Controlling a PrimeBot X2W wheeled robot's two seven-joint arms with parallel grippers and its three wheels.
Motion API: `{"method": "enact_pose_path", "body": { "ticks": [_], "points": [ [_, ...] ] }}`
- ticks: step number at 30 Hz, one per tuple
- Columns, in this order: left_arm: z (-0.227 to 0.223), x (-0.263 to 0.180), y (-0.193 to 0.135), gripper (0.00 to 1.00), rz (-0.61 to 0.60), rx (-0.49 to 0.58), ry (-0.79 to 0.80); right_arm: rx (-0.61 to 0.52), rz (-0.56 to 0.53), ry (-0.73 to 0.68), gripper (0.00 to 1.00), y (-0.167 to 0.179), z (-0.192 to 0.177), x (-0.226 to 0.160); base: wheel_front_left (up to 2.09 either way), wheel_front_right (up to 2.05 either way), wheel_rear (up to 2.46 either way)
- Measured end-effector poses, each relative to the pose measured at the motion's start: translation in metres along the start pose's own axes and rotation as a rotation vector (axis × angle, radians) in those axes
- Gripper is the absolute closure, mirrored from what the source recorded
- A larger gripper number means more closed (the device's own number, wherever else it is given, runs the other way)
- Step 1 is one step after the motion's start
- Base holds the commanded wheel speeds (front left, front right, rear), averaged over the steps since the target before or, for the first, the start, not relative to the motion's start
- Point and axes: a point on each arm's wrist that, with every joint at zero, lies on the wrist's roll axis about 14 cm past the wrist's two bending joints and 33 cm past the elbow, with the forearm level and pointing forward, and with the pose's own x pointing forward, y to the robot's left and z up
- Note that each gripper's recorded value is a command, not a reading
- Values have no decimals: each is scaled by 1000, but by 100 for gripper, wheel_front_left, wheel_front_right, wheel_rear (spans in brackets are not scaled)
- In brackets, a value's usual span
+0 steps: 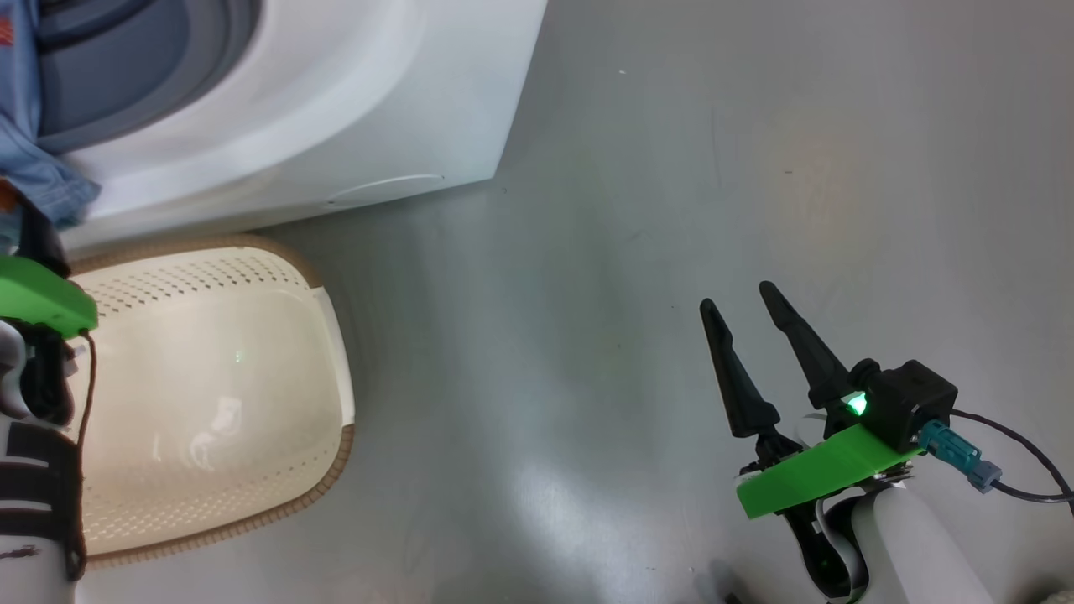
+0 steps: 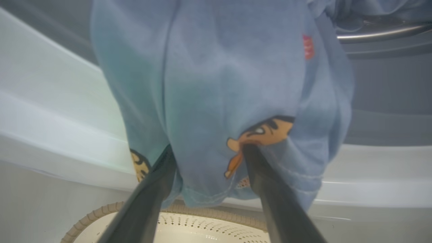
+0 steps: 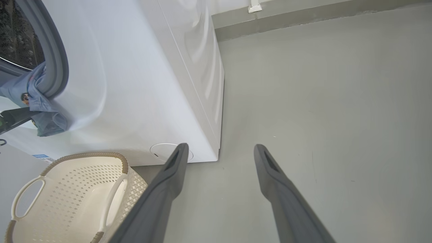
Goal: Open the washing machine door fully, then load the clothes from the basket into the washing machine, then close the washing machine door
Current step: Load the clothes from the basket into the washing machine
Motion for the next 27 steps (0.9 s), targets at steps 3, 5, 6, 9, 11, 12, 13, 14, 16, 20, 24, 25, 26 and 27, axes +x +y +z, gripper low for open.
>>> {"method": "enact_pose_path", "body": {
  "ticks": [3,5,6,9,11,12,13,14,16,20,24,25,26,27],
  "points": [
    [-2,4,-2,80,-9,-3,-10,-1,-10,7,0,-4,-3,0,0,0,0],
    [-4,5,-6,100,-18,-17,-12,-1,-15,9,0,-5,-4,0,0,0,0],
    [-4,6,-9,100,-29,-17,-13,0,-15,10,0,-5,-4,0,0,0,0],
    [-2,5,-19,100,-56,-23,-21,2,-14,7,0,-4,-3,0,0,0,0],
    [1,3,-24,100,-76,-14,-30,3,-14,2,0,-4,-1,0,0,0,0],
    [4,1,-25,100,-83,-10,-38,3,-13,-2,0,-3,0,0,0,0,0],
    [7,-1,-25,100,-89,-4,-47,3,-11,-6,0,-2,2,0,0,0,0],
    [11,-3,-25,100,-95,9,-60,3,-9,-10,0,-2,3,0,0,0,0],
    [16,-7,-25,100,-100,17,-70,3,-6,-15,0,0,6,0,0,0,0],
    [35,-19,-25,100,-114,34,-132,4,7,-32,0,5,12,-1,0,0,0],
    [85,-27,-36,100,-149,57,-279,4,19,-42,0,10,17,-4,0,0,0],
    [92,-29,-38,100,-154,56,-299,5,21,-44,0,11,18,-5,0,0,0],
    [97,-31,-40,100,-159,62,-310,5,24,-45,0,12,19,-6,0,0,0],
    [100,-32,-42,100,-161,72,-318,6,27,-48,0,13,20,-6,0,0,0]
  ]
}}
